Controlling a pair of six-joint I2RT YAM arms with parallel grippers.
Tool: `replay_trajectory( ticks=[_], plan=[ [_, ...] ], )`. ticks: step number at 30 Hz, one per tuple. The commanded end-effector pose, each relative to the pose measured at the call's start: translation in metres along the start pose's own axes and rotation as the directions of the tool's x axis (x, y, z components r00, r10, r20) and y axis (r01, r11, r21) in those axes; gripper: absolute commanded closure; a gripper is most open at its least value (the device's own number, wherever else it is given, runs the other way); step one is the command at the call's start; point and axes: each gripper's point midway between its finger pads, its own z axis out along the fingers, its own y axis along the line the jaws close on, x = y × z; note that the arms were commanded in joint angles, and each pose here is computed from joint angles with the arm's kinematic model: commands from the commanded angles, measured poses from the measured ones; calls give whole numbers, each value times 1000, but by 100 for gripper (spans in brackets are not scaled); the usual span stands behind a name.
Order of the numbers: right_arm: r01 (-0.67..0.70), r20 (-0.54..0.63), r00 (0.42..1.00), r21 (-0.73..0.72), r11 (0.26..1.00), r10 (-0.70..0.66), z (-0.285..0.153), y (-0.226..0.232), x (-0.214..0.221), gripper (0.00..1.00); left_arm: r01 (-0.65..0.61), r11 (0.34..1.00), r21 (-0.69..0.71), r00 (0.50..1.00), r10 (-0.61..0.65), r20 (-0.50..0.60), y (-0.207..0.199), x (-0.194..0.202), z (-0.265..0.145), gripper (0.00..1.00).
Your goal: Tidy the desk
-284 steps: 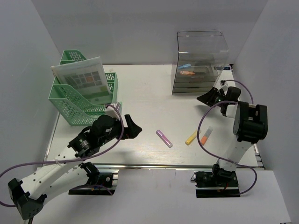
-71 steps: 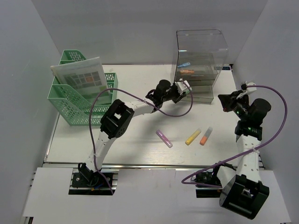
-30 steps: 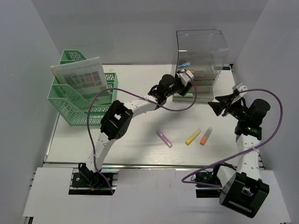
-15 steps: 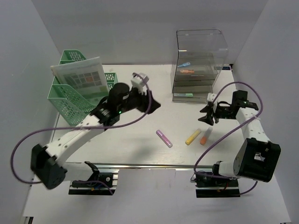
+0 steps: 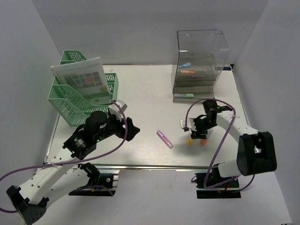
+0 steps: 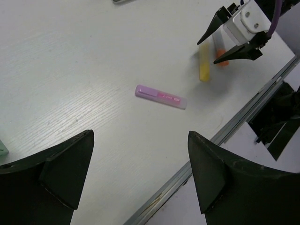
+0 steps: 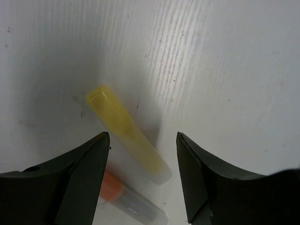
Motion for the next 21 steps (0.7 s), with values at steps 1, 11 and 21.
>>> replay_trajectory(
  ticks=[1,11,21],
  plan=[
    [55,-151,987,-39,998,-60,4,-8,19,35,-16,1000,-14,1000,15,-19,6,11,1,9],
    [117,-211,968,-106,987,-137,13,-4,21,34,-1,1000,2,1000,2,-23,5,19,-1,9],
    [109,-261,952,-191,975,-158,34,3,33,51,95,994,63,995,-92,-43,-11,22,-8,9]
  ],
)
